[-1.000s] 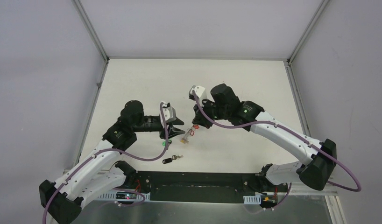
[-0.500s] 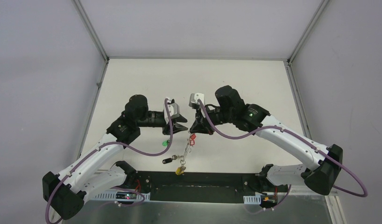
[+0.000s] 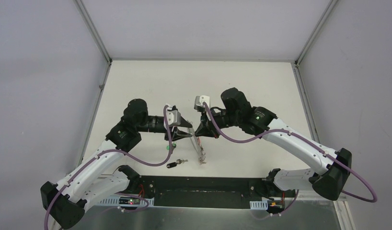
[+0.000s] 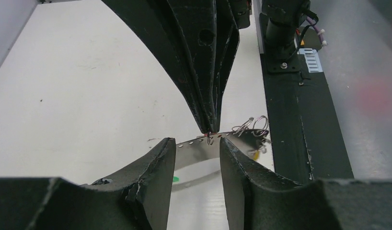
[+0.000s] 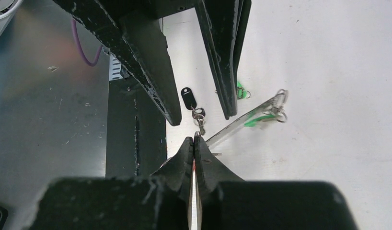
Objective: Put the keys on the keyring
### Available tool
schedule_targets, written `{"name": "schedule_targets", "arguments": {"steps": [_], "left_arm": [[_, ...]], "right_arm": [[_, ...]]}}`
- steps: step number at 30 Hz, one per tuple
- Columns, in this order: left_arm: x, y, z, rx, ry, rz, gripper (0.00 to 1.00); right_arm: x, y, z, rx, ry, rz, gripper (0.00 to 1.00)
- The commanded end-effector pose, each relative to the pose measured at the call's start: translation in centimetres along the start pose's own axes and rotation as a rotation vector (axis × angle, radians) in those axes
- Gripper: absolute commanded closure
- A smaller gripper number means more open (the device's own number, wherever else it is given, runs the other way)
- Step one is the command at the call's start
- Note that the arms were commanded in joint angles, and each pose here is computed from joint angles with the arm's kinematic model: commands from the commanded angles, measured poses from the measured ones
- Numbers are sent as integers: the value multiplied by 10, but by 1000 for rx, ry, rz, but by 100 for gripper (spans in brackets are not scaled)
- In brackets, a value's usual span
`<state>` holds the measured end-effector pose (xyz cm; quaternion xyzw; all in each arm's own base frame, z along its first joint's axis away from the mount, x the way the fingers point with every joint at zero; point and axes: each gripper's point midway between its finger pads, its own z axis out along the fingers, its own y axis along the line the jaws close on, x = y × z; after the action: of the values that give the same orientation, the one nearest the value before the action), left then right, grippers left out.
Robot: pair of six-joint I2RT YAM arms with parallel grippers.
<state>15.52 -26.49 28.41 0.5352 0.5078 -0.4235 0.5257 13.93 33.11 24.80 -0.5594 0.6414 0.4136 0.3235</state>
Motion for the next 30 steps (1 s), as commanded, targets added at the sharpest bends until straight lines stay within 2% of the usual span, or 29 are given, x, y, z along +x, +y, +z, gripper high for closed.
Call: {"name": "schedule_targets", "arguments": {"steps": [1, 12, 23, 30], "left_arm": [[-11, -7, 5, 65, -36, 6, 59], [-5, -12, 9, 76, -41, -50, 68], [3, -8, 9, 30, -28, -84, 69], [0, -4, 10, 13, -39, -82, 80]], "right_arm": [[-29, 6, -7, -16, -99, -81, 100], [-33, 7, -8, -14, -115, -75, 100], [-41, 7, -10, -6, -159, -101, 100], [-42, 6, -8, -6, -161, -104, 100]]}}
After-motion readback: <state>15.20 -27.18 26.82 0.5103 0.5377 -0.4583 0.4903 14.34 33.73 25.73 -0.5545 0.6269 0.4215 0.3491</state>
